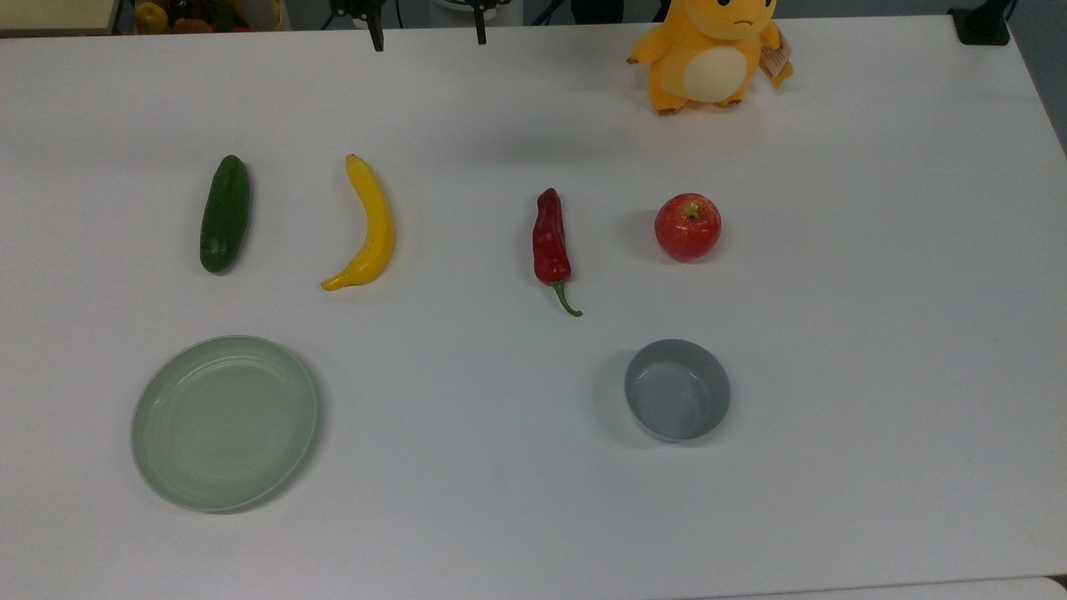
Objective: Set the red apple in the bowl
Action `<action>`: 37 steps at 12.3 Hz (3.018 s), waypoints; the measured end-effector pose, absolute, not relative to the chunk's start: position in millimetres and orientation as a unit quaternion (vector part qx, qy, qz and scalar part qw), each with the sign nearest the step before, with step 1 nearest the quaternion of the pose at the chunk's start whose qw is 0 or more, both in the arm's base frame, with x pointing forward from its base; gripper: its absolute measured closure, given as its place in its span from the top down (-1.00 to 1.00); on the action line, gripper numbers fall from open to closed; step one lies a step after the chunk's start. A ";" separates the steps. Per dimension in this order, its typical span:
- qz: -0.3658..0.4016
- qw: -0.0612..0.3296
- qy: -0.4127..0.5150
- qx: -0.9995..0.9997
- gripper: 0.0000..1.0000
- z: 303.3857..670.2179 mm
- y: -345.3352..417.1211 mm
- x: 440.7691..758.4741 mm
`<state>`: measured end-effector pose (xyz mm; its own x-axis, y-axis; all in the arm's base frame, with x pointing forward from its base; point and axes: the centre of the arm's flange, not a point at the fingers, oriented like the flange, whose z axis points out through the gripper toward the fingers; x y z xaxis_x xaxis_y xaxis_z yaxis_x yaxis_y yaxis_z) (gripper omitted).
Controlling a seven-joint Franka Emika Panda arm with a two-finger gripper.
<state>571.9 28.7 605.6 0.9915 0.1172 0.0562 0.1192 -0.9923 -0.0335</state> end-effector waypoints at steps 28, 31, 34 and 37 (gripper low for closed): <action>0.004 0.041 -0.108 -0.993 1.00 437.5 300.0 591.5; 0.017 0.025 -0.120 -0.992 1.00 405.2 310.9 588.7; 0.026 0.008 -0.124 -0.992 1.00 378.2 310.7 591.2; 0.017 -0.007 -0.119 -0.993 1.00 353.9 312.1 595.2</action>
